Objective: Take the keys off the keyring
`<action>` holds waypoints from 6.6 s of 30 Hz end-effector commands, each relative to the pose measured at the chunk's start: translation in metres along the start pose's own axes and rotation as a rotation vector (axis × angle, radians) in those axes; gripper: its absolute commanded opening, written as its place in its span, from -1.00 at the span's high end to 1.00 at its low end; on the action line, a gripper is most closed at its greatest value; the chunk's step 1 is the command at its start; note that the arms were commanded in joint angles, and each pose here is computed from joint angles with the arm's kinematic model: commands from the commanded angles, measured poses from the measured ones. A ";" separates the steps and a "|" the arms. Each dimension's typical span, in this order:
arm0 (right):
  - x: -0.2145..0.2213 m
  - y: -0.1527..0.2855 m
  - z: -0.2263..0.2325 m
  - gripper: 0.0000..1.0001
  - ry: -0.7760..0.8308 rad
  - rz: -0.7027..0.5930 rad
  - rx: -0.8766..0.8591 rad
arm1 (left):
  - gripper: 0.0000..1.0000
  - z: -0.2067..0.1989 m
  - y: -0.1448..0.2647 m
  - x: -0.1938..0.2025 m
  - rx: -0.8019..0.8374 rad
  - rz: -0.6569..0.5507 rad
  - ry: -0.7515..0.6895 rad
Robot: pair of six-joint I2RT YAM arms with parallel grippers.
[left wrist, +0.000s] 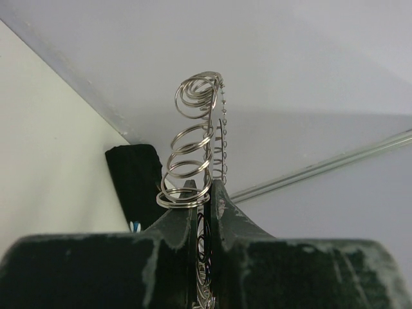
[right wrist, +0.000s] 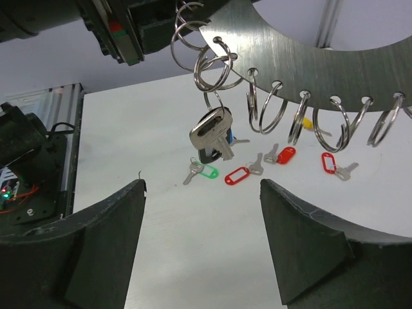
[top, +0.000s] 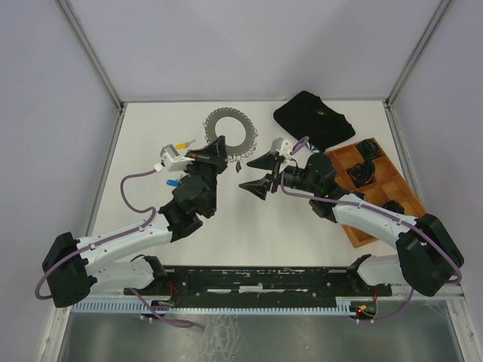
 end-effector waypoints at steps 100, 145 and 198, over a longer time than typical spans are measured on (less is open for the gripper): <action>-0.032 -0.036 -0.023 -0.41 0.140 -0.282 0.350 | 0.94 -0.007 -0.012 -0.009 -0.136 -0.134 0.289; 0.012 -0.025 0.005 1.00 0.131 0.593 -0.215 | 0.59 0.097 -0.022 -0.046 -0.332 -0.236 0.185; 0.014 0.076 0.044 1.00 0.499 0.815 -0.526 | 0.30 0.055 0.148 0.089 0.772 0.956 -0.278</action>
Point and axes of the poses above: each gripper's point midway between its finger pads, its own y axis back along the fingers, its own z axis along the line the jaws close on, x = y × z, the point moved 1 cm from there along y, back along the fingers, and after that the axes turned 9 degrees about y, right-handed, at the moved point
